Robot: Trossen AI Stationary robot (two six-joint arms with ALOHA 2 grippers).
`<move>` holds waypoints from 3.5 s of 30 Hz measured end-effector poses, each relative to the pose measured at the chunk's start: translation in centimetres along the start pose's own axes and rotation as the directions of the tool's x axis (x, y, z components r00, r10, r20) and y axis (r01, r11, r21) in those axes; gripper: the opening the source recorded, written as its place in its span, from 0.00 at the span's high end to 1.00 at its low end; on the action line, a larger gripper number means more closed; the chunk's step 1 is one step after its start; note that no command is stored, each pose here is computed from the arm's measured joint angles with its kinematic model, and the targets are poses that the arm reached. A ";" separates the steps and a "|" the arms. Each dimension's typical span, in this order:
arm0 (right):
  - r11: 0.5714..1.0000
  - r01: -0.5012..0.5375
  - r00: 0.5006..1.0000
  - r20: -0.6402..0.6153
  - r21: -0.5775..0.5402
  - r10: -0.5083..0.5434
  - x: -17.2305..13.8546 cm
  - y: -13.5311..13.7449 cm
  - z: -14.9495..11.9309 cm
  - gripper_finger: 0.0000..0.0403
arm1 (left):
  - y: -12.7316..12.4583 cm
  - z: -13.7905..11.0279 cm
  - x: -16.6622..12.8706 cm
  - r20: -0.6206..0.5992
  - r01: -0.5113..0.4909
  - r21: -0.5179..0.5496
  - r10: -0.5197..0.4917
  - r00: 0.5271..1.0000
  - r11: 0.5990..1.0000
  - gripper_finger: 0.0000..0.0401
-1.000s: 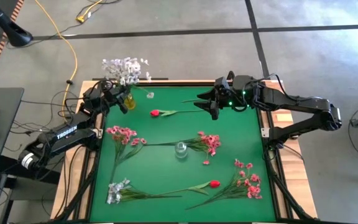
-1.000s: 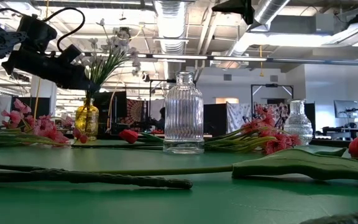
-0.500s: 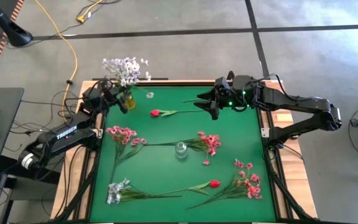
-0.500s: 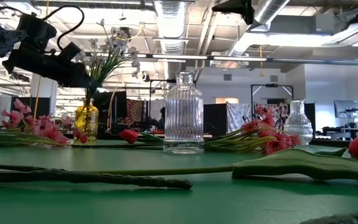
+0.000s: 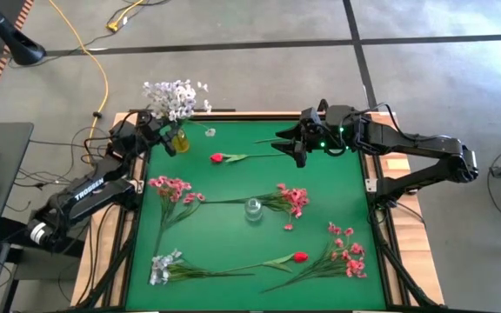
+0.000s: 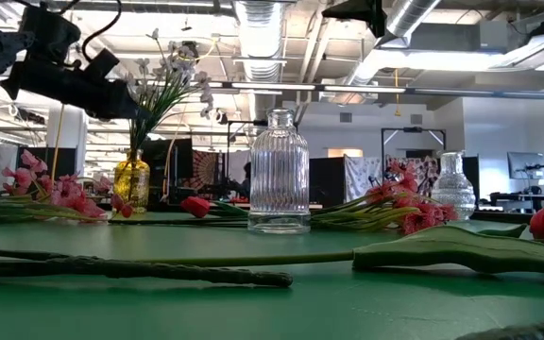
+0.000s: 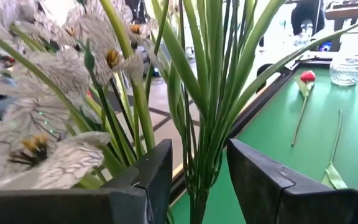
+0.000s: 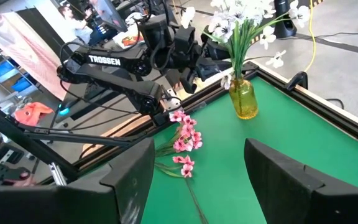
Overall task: Sort flowers into vase by color
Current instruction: Put the right white flowers into the yellow vase
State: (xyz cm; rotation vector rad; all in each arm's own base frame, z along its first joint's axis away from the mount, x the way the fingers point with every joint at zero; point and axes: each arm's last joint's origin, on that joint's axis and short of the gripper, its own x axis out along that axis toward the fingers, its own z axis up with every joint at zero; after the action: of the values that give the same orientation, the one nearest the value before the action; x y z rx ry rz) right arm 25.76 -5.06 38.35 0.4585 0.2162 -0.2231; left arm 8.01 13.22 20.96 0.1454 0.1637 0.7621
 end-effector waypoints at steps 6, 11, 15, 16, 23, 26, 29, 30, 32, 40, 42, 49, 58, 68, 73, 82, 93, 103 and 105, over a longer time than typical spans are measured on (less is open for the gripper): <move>1.000 0.000 1.000 0.000 0.000 0.000 0.0 0.0 0.0 0.32 | -0.2 0.5 -0.4 0.042 0.035 -0.020 -0.035 0.999 0.999 0.64; 1.000 0.000 1.000 0.000 0.003 0.000 0.0 0.0 0.0 0.32 | -0.5 0.6 -0.5 0.061 0.117 -0.070 -0.113 0.992 0.991 0.64; 1.000 0.000 1.000 0.001 0.003 0.000 0.0 0.0 0.0 0.32 | -1.0 0.7 -0.4 0.074 0.179 -0.088 -0.173 0.982 0.980 0.64; 1.000 0.000 1.000 0.001 0.003 0.000 0.0 0.0 0.0 0.32 | -1.2 0.7 -0.4 0.076 0.193 -0.090 -0.186 0.980 0.977 0.64; 1.000 0.000 1.000 0.001 0.003 0.000 0.0 0.0 0.0 0.32 | -2.1 1.0 -0.2 0.086 0.240 -0.084 -0.233 0.969 0.967 0.64; 1.000 0.000 1.000 0.001 0.003 0.000 0.0 0.0 0.0 0.32 | -2.4 1.0 -0.2 0.090 0.262 -0.081 -0.255 0.963 0.962 0.64; 1.000 0.000 1.000 0.001 0.003 0.000 0.0 0.0 0.0 0.32 | -2.7 1.4 -0.1 0.094 0.287 -0.089 -0.279 0.956 0.954 0.64; 1.000 0.001 1.000 0.002 0.004 -0.001 0.0 0.0 0.0 0.32 | -2.8 1.6 -0.1 0.098 0.296 -0.086 -0.287 0.953 0.951 0.64; 1.000 0.002 1.000 0.003 0.004 -0.002 0.0 0.0 0.0 0.32 | -3.0 2.1 -0.1 0.097 0.312 -0.080 -0.304 0.948 0.947 0.64; 1.000 0.001 1.000 0.004 0.003 -0.001 0.0 0.0 0.0 0.32 | -4.1 3.5 -0.1 0.022 0.364 -0.041 -0.364 0.931 0.930 0.64; 1.000 0.001 1.000 0.004 0.003 -0.001 0.0 0.0 0.1 0.32 | -4.4 3.9 -0.2 -0.002 0.368 -0.025 -0.368 0.930 0.930 0.64; 1.000 0.006 1.000 0.007 -0.010 -0.006 0.0 -0.1 0.1 0.32 | -5.2 6.0 -0.6 -0.032 0.382 -0.008 -0.382 0.924 0.924 0.64; 0.999 0.021 1.000 0.020 -0.026 -0.020 0.0 -0.1 0.1 0.32 | -4.7 10.9 -1.7 0.026 0.341 0.051 -0.343 0.939 0.939 0.64; 0.999 0.022 1.000 0.020 -0.041 -0.021 0.0 -0.1 0.1 0.32 | -3.0 18.9 -2.1 0.201 0.204 0.063 -0.213 0.956 0.977 0.64; 0.999 0.023 0.999 0.032 -0.046 -0.022 0.0 -0.1 0.2 0.32 | -2.2 22.2 1.8 0.053 0.087 0.070 -0.091 0.994 0.994 0.64; 0.999 0.020 0.999 0.040 -0.049 -0.018 0.0 0.0 0.3 0.32 | -1.8 24.0 8.5 -0.374 0.184 0.140 -0.121 0.920 0.973 0.64; 0.998 0.020 0.999 0.036 -0.053 -0.018 0.0 0.0 0.3 0.32 | -1.9 22.6 9.0 -0.639 0.269 0.230 -0.063 0.766 0.935 0.64; 0.996 0.021 0.999 0.037 -0.091 -0.017 0.0 0.0 0.3 0.32 | -1.5 21.0 8.5 -0.743 0.235 0.322 0.091 0.663 0.917 0.64; 0.996 0.021 0.999 0.037 -0.091 -0.017 0.0 0.0 0.3 0.32 | -1.4 20.9 8.3 -0.752 0.217 0.351 0.136 0.645 0.911 0.64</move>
State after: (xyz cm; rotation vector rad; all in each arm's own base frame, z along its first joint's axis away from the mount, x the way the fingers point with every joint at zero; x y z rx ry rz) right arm 25.79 -5.23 38.60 0.3611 0.1950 -0.2389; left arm 19.03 16.54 40.31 0.2125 1.1653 0.6919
